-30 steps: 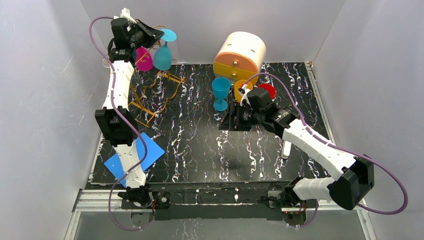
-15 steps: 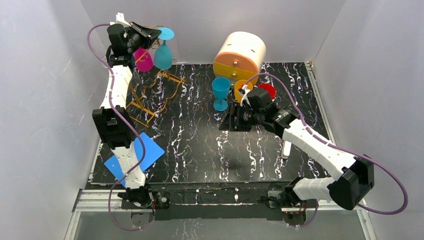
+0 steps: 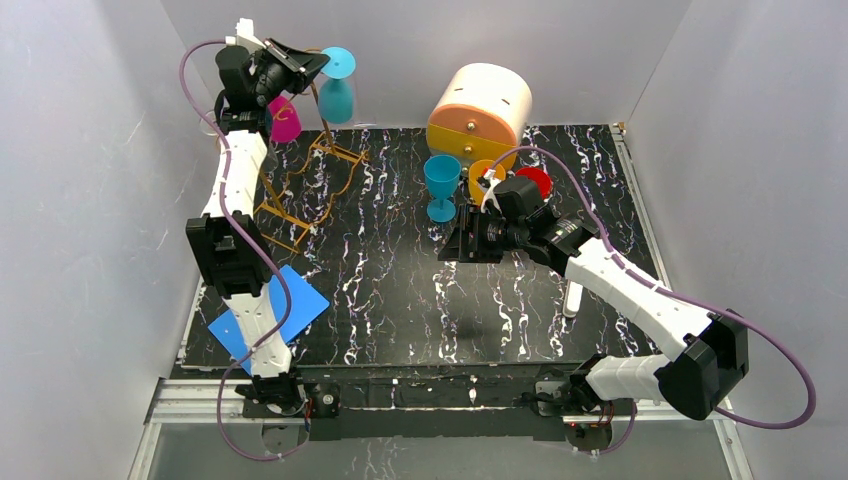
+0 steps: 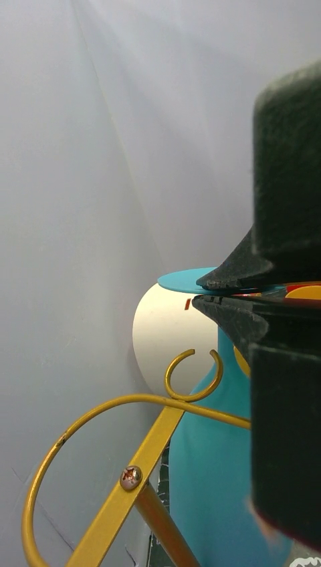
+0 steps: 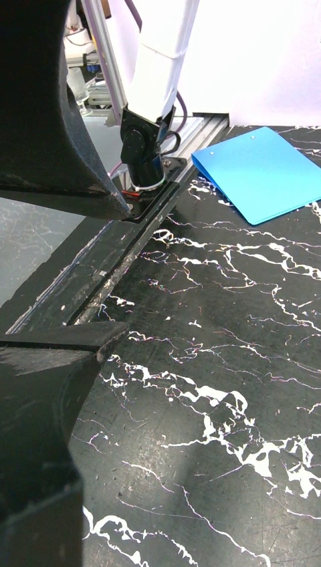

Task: Take the wine glass off the wine glass rack
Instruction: Pick up the wine glass from the wine rack.

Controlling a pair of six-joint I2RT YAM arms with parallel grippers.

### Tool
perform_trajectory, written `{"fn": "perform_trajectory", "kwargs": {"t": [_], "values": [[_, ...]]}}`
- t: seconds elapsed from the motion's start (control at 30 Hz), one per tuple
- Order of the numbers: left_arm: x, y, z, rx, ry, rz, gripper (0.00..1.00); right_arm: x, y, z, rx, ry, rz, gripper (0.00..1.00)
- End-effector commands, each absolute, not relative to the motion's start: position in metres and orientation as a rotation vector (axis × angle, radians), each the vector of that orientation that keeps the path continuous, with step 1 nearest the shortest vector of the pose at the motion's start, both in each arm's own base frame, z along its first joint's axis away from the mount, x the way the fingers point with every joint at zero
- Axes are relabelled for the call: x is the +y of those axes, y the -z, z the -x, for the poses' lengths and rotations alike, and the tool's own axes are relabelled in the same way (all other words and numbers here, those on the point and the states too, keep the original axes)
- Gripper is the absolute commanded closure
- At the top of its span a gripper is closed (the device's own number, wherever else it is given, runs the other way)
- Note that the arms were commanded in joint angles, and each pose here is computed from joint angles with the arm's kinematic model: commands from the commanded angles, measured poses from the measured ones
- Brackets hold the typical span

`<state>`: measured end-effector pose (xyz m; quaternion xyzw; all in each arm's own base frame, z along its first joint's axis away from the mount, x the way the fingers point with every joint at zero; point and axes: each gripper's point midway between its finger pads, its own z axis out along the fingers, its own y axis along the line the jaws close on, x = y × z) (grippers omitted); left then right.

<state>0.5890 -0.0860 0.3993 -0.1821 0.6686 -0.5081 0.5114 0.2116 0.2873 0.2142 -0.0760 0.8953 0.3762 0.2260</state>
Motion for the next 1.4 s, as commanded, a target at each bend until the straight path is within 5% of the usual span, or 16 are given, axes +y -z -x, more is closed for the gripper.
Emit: {"fn": "perform_trajectory", "kwargs": {"t": [0.0, 0.77, 1.1, 1.37], "values": [[-0.084, -0.44, -0.571, 1.536, 1.196, 0.338, 1.0, 0.291, -0.24, -0.214, 2.395, -1.082, 0.216, 0.34], [-0.114, -0.463, -0.54, 1.496, 1.454, 0.195, 1.0, 0.287, -0.263, -0.216, 2.33, -1.091, 0.185, 0.34], [-0.148, -0.455, -0.492, 1.544, 1.445, -0.031, 1.0, 0.289, -0.285, -0.215, 2.179, -1.178, 0.196, 0.32], [-0.211, -0.434, -0.396, 1.539, 1.337, -0.309, 1.0, 0.282, -0.3, -0.222, 2.048, -1.187, 0.142, 0.31]]}}
